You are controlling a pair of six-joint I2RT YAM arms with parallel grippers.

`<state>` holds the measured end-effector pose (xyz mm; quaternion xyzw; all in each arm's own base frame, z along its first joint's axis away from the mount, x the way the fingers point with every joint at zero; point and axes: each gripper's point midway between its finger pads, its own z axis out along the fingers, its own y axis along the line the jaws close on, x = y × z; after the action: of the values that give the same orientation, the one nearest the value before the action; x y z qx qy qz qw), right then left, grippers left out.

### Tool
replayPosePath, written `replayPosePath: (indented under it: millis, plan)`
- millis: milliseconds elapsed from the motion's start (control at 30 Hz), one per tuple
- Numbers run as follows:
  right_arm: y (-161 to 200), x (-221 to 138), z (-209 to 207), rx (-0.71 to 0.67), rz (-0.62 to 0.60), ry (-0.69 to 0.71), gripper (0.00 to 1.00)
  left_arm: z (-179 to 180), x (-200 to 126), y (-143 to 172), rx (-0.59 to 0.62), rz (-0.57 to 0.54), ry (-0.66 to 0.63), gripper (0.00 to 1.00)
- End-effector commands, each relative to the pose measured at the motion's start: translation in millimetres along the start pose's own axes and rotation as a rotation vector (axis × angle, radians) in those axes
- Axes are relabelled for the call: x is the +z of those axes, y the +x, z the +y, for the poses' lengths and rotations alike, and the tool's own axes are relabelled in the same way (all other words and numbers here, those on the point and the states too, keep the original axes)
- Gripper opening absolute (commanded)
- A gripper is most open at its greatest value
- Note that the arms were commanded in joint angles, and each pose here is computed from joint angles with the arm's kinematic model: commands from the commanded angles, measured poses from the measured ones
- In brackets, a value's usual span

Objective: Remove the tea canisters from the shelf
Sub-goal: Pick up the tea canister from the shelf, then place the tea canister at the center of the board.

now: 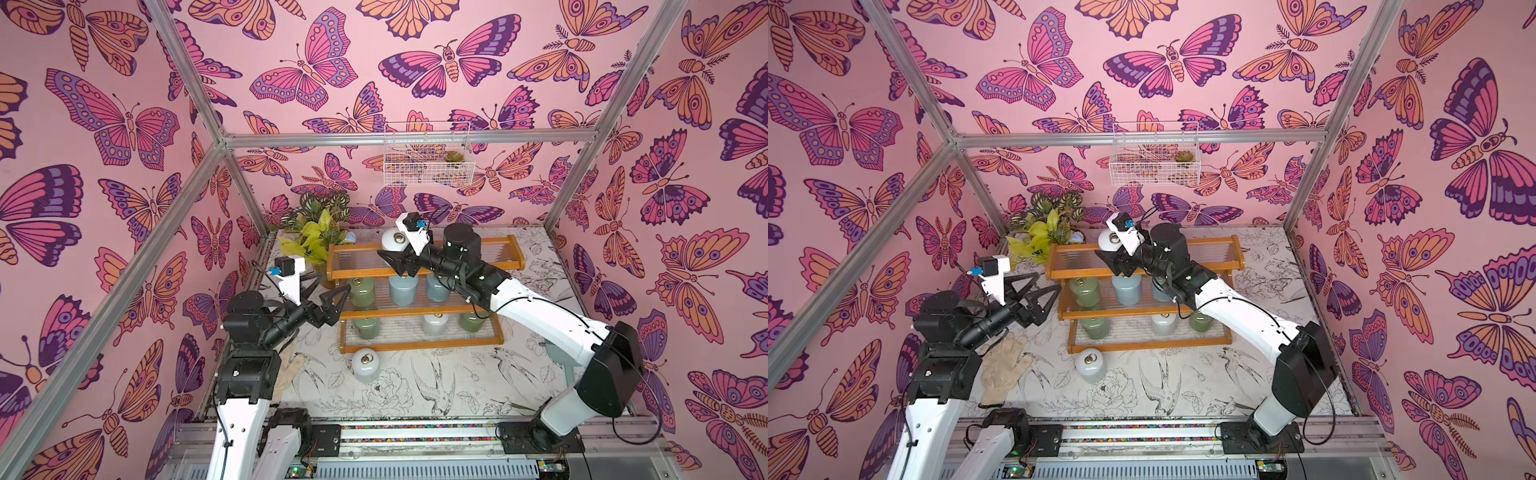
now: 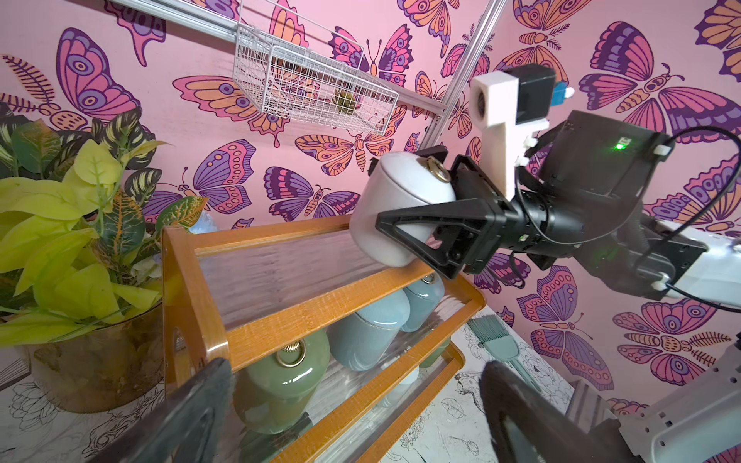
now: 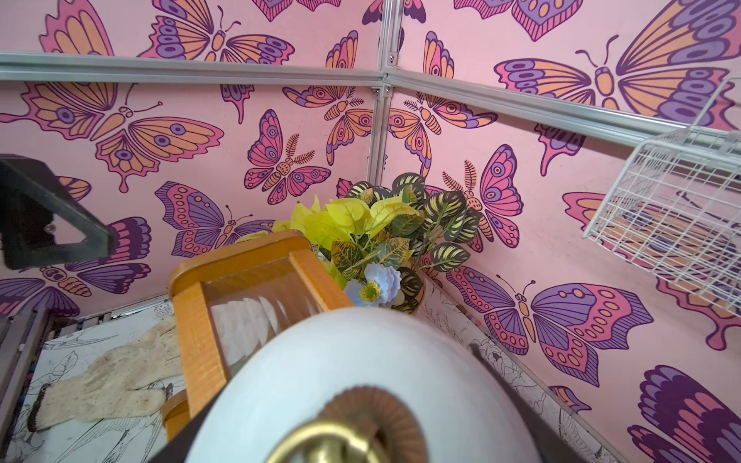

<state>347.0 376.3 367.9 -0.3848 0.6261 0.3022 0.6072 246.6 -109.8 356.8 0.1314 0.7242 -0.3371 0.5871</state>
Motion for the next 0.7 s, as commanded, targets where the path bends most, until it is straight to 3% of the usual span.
replayPosePath:
  millis: [0, 233, 500, 667]
  plan:
    - [-61.6, -36.5, 21.5, -0.055, -0.167, -0.074, 0.37, 3.7, 2.0, 4.2, 0.005, 0.002, -0.011, 0.99]
    - [-54.1, -77.9, 58.7, -0.019, -0.17, -0.205, 0.37, 6.3, 3.0, 0.3, 0.012, -0.002, -0.026, 0.99]
    - [23.9, -91.6, 121.8, 0.036, -0.015, -0.369, 0.37, 11.2, 9.3, -3.5, 0.009, 0.009, -0.032, 0.99]
    - [79.4, -84.9, 142.4, 0.11, 0.076, -0.376, 0.37, 14.1, 13.3, -4.9, 0.005, 0.018, -0.033, 0.99]
